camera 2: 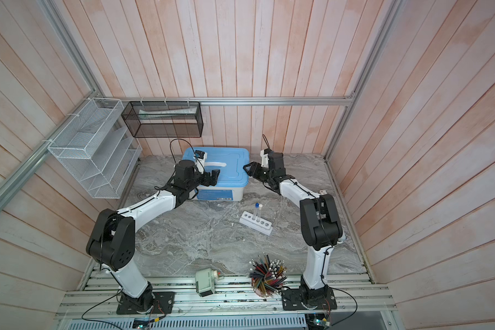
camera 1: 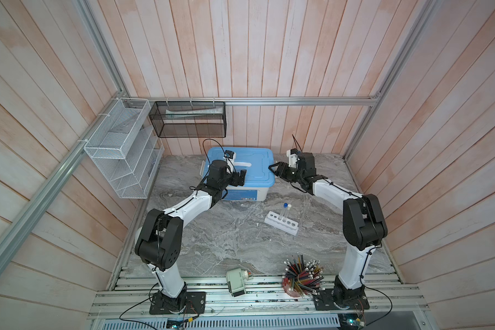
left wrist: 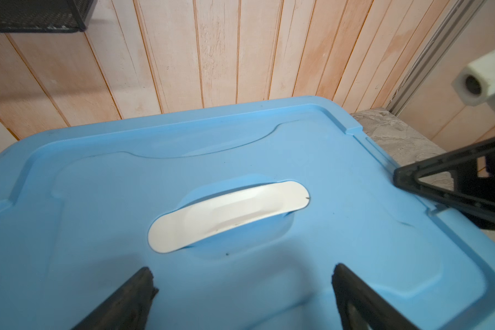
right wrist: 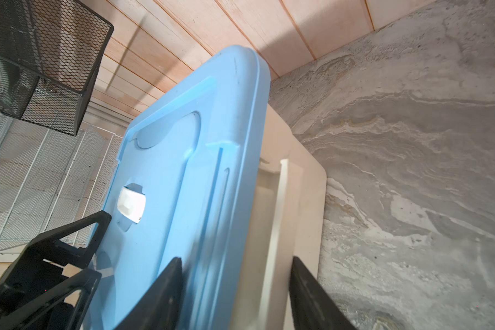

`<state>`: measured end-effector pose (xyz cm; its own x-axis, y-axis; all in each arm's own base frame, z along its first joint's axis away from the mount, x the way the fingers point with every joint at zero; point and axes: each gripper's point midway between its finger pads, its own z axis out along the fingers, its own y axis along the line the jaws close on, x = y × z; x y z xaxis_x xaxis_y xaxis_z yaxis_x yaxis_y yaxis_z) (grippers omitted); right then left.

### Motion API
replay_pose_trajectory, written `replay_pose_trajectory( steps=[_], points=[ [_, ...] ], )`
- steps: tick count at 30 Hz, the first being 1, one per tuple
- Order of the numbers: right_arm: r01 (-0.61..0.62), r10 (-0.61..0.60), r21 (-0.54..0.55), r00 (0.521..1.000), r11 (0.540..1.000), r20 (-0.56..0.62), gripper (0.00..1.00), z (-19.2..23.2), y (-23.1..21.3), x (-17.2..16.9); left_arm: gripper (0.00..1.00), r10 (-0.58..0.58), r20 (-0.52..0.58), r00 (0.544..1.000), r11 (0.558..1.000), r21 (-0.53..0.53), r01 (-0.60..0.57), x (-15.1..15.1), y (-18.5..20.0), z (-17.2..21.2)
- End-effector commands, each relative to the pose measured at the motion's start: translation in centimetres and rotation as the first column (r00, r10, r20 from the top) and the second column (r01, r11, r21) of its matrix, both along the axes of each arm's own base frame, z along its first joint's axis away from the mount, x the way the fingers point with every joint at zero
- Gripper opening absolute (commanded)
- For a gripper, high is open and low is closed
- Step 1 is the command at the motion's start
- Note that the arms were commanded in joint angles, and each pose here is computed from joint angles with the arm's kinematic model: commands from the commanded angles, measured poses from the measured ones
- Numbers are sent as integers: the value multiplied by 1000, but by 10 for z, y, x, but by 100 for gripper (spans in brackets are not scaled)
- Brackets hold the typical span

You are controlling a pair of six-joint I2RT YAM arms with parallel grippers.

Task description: Organize the chemistry lab equipment

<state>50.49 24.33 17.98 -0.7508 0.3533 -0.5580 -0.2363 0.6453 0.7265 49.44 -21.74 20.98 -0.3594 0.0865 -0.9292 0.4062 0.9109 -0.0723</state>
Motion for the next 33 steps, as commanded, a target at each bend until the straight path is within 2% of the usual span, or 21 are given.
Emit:
replay_pose_trajectory(
  steps=[1, 33],
  points=[
    [-5, 5, -17, 1000, 1000, -25, 58, -11, 5, -1, 99, -9, -57, 998, 1000, 11, 10, -6, -3, -24],
    [-4, 1, -79, 999, 997, -34, 55, -13, 15, -1, 99, -24, -54, 998, 1000, 8, 25, -7, -5, -25]
  ],
)
